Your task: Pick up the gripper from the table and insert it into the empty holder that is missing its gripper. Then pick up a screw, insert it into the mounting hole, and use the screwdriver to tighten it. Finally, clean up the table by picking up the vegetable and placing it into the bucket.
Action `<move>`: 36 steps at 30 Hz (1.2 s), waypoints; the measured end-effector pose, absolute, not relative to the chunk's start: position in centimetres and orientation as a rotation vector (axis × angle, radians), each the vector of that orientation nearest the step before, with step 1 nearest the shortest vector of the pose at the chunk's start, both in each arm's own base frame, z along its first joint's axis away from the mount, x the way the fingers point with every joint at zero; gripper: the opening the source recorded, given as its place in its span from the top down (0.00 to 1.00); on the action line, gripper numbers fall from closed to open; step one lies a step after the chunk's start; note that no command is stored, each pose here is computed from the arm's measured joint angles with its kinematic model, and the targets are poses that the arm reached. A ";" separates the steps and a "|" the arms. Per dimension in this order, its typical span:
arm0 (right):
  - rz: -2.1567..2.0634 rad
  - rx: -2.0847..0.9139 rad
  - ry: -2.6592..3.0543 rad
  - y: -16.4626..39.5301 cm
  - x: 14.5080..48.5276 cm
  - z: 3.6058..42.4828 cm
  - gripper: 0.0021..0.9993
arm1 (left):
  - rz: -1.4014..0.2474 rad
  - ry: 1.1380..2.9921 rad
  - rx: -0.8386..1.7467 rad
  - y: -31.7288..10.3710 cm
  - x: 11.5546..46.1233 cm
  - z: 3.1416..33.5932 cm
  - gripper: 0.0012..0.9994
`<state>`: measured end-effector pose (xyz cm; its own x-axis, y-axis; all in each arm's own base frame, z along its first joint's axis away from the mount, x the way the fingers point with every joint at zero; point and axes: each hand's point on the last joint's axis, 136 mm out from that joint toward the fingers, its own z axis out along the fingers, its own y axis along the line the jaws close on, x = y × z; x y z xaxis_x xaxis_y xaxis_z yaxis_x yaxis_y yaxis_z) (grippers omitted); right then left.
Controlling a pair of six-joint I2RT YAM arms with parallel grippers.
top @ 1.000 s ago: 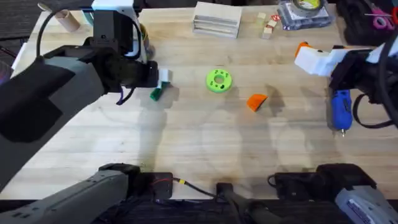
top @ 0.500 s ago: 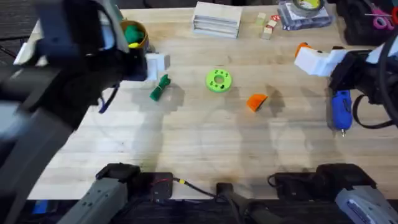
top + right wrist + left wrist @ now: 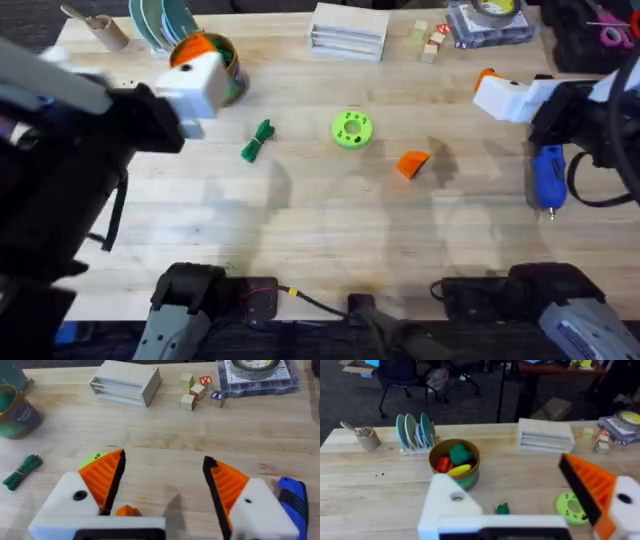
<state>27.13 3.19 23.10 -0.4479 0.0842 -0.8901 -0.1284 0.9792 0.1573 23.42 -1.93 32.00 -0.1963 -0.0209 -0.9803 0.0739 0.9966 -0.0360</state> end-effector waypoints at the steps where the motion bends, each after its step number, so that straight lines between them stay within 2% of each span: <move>1: 0.242 -0.031 2.021 3.2 27.1 23.1 0.01 | -0.089 1.755 0.036 -1.9 23.2 32.3 0.04; 4: 0.242 -0.031 2.021 3.2 27.1 23.1 0.01 | -0.089 1.741 0.036 -1.9 22.9 32.6 0.01; 24: 0.242 -0.031 2.021 3.2 27.1 23.1 0.01 | -0.095 1.747 0.038 -2.0 22.8 32.4 0.01; 29: 0.242 -0.031 2.021 3.2 27.1 23.1 0.01 | -0.119 1.695 0.031 -2.2 23.2 33.4 0.01; 36: 0.242 -0.031 2.021 3.2 27.1 23.1 0.01 | -0.133 1.671 0.041 -2.6 24.3 31.5 0.01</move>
<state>27.13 3.19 23.10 -0.4479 0.0845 -0.8901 -0.1282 0.9792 0.1574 24.34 -2.62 31.49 -0.1047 -0.0522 -0.9931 0.1060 0.9923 -0.0634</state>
